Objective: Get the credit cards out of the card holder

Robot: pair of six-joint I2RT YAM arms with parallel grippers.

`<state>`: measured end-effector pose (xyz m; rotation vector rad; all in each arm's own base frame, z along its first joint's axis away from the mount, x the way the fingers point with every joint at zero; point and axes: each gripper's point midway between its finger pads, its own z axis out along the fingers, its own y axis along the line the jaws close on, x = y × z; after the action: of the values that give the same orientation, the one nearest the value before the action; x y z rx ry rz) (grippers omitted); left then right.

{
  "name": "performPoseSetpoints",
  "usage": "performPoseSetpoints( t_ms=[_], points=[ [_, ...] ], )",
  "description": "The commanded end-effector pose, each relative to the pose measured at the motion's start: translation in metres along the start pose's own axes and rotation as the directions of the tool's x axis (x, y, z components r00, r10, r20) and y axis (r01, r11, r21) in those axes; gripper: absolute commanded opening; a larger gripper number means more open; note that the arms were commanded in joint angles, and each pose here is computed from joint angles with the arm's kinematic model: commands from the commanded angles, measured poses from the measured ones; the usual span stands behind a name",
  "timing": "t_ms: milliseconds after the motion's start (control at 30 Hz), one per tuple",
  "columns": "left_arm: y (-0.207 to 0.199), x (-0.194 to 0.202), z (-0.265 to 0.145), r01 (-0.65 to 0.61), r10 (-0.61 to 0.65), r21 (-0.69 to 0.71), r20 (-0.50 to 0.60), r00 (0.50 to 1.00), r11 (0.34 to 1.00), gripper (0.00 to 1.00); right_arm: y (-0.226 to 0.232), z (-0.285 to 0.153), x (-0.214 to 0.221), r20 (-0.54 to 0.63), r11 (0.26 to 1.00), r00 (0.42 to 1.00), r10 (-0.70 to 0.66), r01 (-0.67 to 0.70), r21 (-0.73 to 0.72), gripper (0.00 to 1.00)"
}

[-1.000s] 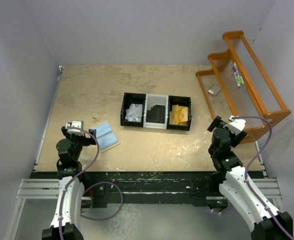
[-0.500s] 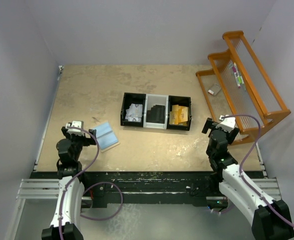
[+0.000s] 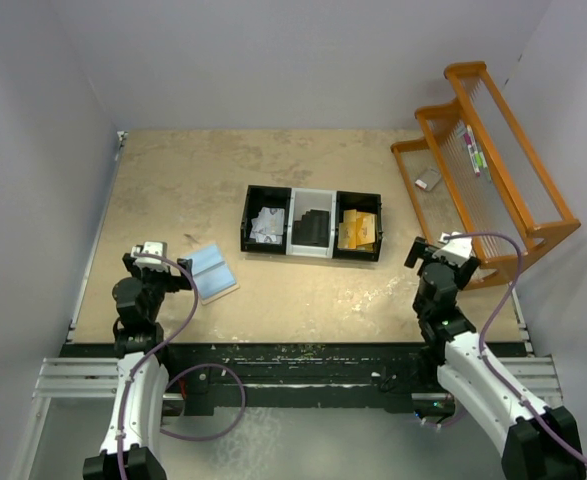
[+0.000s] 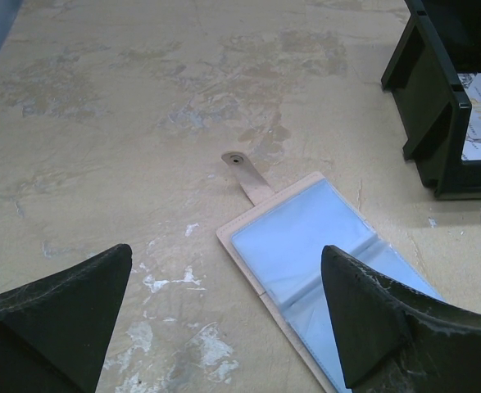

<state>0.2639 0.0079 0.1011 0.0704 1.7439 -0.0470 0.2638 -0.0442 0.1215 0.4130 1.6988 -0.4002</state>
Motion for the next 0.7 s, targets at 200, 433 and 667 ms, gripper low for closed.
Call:
performPoseSetpoints(
  t_ms=[200, 433, 667],
  points=[
    [0.0006, -0.0097, 0.0013, 0.0, 0.0, -0.001, 0.036, 0.999, 1.0, 0.99, 0.0352, -0.0059, -0.025, 0.092, 0.975, 0.996, -0.002, 0.022, -0.221, 1.0],
    [0.0005, -0.0094, 0.0014, -0.001, 0.001, 0.0, 0.036, 0.999, 1.0, 0.99, 0.0329, -0.0063, -0.0249, 0.097, 0.976, 0.995, 0.01, 0.011, -0.216, 0.99],
    [-0.0042, -0.0078, 0.0047, -0.016, 0.015, 0.037, 0.022, 1.0, 0.999, 0.99, 0.031, -0.0088, -0.0261, 0.107, 0.976, 0.994, 0.019, 0.005, -0.219, 0.99]
  ],
)
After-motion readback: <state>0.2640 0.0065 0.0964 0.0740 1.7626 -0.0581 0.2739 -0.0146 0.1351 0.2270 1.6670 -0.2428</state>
